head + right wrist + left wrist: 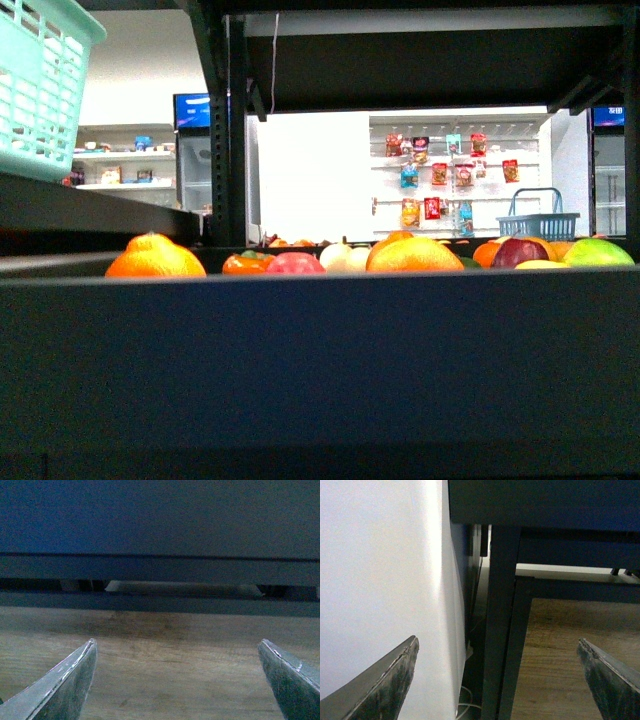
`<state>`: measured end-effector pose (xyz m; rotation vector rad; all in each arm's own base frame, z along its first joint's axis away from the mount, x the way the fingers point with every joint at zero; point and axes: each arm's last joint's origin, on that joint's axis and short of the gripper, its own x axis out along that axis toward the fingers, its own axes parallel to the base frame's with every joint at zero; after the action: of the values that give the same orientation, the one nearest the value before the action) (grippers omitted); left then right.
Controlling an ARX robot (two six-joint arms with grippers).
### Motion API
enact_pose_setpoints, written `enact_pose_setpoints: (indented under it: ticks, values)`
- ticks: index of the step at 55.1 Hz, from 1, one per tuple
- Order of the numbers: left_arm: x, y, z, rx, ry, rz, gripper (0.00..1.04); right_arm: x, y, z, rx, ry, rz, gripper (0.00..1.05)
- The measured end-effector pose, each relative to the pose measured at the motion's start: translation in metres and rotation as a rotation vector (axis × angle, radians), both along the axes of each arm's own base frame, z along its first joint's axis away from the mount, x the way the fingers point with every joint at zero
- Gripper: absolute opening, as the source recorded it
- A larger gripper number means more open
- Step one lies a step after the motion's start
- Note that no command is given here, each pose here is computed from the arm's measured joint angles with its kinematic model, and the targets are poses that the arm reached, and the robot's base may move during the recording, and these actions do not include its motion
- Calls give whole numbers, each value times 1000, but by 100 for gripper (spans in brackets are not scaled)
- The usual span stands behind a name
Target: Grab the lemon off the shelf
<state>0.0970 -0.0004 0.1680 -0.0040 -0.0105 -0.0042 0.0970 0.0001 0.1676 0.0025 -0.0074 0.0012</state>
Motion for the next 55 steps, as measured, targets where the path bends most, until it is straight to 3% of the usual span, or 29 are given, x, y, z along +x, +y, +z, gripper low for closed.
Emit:
enact_pose_setpoints:
  ticks: [55]
  values:
    - [0,0,0,0,0,0,97,0,0,0,1,0,-1,97]
